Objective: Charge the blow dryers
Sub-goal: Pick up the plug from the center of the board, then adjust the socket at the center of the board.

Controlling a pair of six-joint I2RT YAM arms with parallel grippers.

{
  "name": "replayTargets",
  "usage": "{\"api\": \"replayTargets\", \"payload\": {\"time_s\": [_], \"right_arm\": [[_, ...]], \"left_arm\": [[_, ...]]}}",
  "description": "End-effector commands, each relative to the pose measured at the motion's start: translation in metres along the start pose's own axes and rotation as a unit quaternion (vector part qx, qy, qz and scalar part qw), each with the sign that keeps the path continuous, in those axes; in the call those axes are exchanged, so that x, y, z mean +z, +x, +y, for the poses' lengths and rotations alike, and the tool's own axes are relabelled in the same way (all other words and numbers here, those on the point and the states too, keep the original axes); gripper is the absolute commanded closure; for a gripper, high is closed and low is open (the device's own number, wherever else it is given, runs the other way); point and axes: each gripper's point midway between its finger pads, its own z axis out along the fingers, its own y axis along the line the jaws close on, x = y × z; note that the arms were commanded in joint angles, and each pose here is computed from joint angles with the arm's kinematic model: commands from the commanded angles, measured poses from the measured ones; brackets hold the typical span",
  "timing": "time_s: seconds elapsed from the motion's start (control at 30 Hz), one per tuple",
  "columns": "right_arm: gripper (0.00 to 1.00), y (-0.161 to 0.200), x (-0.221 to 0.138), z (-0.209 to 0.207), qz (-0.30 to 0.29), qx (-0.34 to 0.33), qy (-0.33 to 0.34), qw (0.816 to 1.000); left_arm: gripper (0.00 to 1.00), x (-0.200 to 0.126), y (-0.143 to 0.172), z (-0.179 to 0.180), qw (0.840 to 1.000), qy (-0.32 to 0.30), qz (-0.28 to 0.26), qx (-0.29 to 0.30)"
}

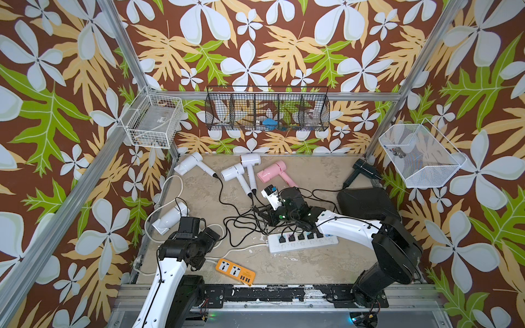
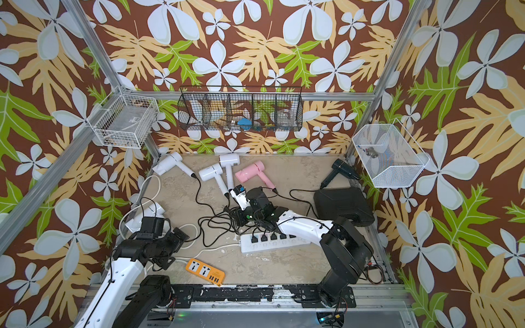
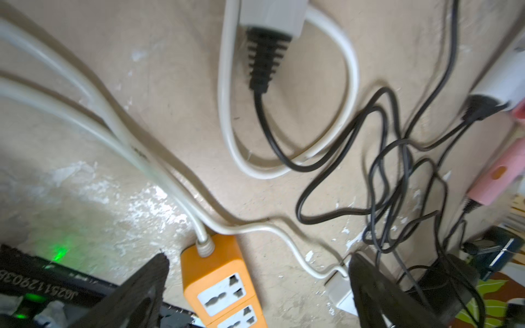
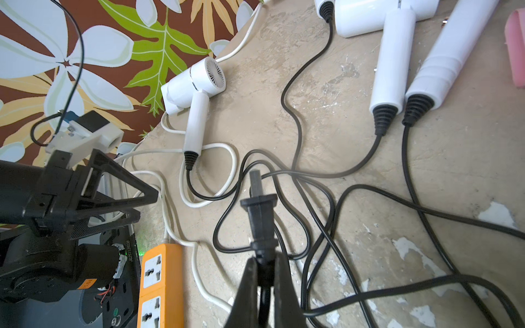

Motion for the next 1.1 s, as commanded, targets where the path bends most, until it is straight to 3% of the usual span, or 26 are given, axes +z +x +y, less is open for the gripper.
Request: {"api": "replayTargets", "payload": {"time_s": [0.0,0.13,0.43,0.63,0.83,1.07], "right_arm": [[1.0,-0.008,-0.005,0.007,-0.017,-0.009,-0.018,1.0],[1.0,-0.007,-0.011,0.003,-0.024,-0.005,-0.022,0.999],[1.0,-0.009,-0.026,-0.004,-0.039,0.003,-0.027,0.999],[1.0,-0.01,-0.031,-0.004,-0.046,0.006,-0.034,0.998],[1.0,-0.011,-0.037,-0.006,-0.054,0.008,-0.033,0.998],[1.0,-0.012,-0.039,-0.004,-0.057,0.01,-0.04,0.998]], "left_arm": [[0.0,0.005,0.016,0.012,0.998,-0.05,0.032,0.007],[0.0,0.009,0.033,0.006,0.995,-0.078,0.052,0.031],[0.0,0.021,0.072,0.009,0.991,-0.087,0.097,0.017],[0.0,0.037,0.099,0.001,0.989,-0.056,0.134,0.001],[0.0,0.05,0.141,-0.018,0.983,-0.035,0.18,0.023],[0.0,0.067,0.16,-0.035,0.982,-0.001,0.189,0.021]]}}
